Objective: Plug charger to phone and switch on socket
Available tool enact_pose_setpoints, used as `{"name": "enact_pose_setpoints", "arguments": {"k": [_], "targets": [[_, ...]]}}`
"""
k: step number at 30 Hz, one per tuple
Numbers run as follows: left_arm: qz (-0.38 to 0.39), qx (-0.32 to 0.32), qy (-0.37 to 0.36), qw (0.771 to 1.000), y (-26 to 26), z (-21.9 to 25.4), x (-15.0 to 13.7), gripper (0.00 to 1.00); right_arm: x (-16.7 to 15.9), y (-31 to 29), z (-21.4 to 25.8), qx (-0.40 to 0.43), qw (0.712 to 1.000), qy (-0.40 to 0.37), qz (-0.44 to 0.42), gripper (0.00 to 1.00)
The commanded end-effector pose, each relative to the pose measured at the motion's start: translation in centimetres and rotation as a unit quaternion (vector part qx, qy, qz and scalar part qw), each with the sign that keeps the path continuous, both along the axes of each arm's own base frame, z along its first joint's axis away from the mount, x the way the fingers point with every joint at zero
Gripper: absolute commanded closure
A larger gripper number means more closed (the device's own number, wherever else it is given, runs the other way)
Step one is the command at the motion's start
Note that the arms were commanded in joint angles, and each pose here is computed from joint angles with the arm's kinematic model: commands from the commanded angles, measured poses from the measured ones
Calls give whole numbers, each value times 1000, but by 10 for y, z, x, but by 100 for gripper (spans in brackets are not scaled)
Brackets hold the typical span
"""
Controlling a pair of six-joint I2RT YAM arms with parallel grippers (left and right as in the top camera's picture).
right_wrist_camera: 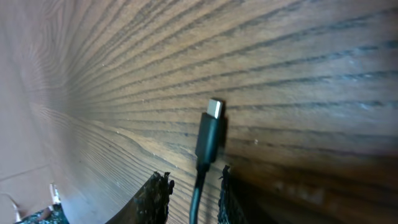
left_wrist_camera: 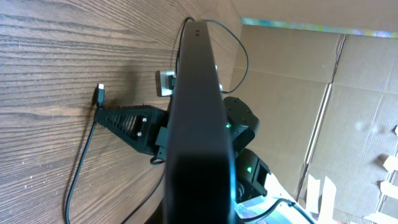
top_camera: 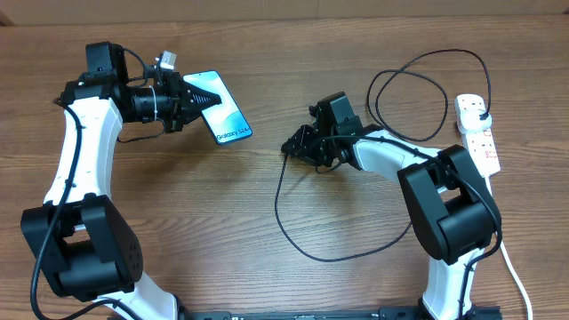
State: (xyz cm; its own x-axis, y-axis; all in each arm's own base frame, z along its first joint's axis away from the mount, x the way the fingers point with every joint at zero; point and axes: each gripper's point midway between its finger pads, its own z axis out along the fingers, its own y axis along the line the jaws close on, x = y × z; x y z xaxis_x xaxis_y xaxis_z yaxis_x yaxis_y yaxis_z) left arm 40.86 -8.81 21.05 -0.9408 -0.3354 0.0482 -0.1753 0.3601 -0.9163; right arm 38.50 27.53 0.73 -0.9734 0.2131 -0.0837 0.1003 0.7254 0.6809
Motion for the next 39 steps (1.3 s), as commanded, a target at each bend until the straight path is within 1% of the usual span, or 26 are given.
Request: {"name": "enact_pose_setpoints", "arguments": {"k": [1, 6, 12, 20, 24, 25, 26, 28, 29, 32, 35, 37, 39], "targets": [[-5, -13, 3, 1000, -5, 5, -2, 96, -1, 2, -16, -8, 1000, 17, -11, 71], [-8, -13, 3, 1000, -7, 5, -3, 96, 2, 0, -18, -17, 999, 17, -23, 71], [-8, -13, 3, 1000, -8, 5, -3, 96, 2, -1, -20, -22, 999, 16, -24, 75], [-8, -13, 5, 1000, -8, 5, -3, 96, -7, -1, -44, -32, 998, 41, -20, 76], [-8, -13, 5, 1000, -8, 5, -3, 96, -9, 0, -48, -38, 998, 40, -18, 76], [-8, -14, 5, 1000, -8, 5, -3, 96, -9, 0, -49, -42, 998, 39, -19, 76], [-8, -14, 5, 1000, -8, 5, -3, 96, -9, 0, -49, -43, 998, 39, -20, 81], [-8, -14, 5, 1000, -8, 5, -3, 96, -10, -1, -49, -44, 998, 41, -19, 93], [-8, -14, 5, 1000, -8, 5, -3, 96, -10, -1, -50, -44, 998, 41, -19, 96], [-8, -14, 11, 1000, -8, 4, -5, 96, -12, 0, -49, -42, 998, 36, -2, 96], [-6, -10, 14, 1000, -7, 2, -5, 96, -15, 0, -46, -24, 999, 48, 7, 96], [-6, -9, 14, 1000, -7, 2, -5, 96, -19, 2, -34, 29, 997, 64, 33, 96], [-6, -11, 14, 1000, -7, 3, -5, 96, -19, 1, -23, 64, 995, 60, 57, 96]]}}
